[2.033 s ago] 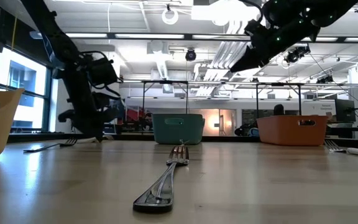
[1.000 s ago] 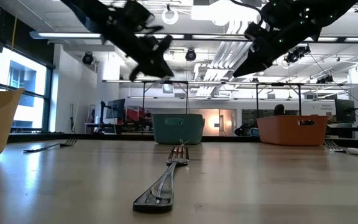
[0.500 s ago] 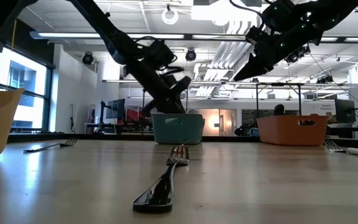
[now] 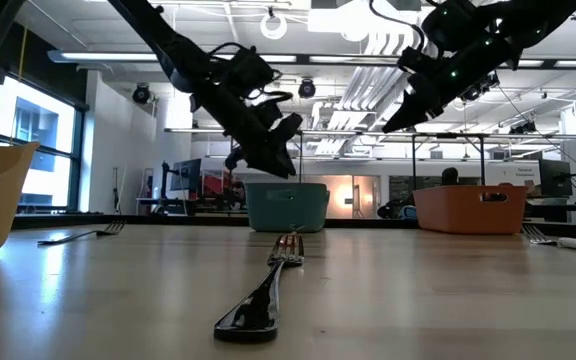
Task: Sort silverware by color (type)
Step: Put the orange fork into the orange bin
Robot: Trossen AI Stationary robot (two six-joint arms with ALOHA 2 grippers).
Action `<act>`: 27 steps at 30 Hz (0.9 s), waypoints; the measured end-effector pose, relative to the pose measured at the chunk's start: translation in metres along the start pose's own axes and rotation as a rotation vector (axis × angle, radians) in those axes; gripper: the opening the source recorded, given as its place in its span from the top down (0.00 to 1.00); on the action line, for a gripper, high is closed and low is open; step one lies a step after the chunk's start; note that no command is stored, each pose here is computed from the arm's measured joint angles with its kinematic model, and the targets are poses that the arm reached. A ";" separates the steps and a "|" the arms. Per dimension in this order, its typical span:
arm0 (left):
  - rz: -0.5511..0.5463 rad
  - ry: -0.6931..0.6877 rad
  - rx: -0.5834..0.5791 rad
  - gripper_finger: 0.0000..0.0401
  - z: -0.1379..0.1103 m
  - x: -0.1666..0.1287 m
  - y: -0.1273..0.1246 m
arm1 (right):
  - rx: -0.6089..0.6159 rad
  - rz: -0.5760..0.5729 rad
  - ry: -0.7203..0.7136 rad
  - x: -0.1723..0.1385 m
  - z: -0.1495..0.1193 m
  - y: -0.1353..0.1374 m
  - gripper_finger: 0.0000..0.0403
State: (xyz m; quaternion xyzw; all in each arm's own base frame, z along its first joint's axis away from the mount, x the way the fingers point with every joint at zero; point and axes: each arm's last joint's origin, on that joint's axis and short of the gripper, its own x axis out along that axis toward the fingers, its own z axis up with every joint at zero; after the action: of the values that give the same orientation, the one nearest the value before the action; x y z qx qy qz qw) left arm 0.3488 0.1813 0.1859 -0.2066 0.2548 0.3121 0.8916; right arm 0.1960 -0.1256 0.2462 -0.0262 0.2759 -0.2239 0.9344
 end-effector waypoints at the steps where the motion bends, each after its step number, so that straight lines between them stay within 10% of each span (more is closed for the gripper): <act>1: -0.010 -0.017 0.023 0.83 -0.005 -0.003 -0.005 | 0.000 -0.008 0.007 -0.002 0.000 0.000 1.00; 14: -0.249 -0.279 0.093 0.98 -0.048 -0.072 -0.039 | -0.015 -0.001 0.021 -0.048 -0.001 0.015 1.00; 27: -0.339 -0.470 0.073 0.98 -0.087 -0.116 -0.036 | -0.162 0.345 -0.046 -0.010 0.009 0.088 1.00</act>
State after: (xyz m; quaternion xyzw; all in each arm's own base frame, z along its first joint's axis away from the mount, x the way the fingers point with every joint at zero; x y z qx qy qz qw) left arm 0.2662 0.0572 0.1930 -0.1359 0.0140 0.1885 0.9725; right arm 0.2291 -0.0432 0.2440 -0.0590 0.2718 -0.0369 0.9598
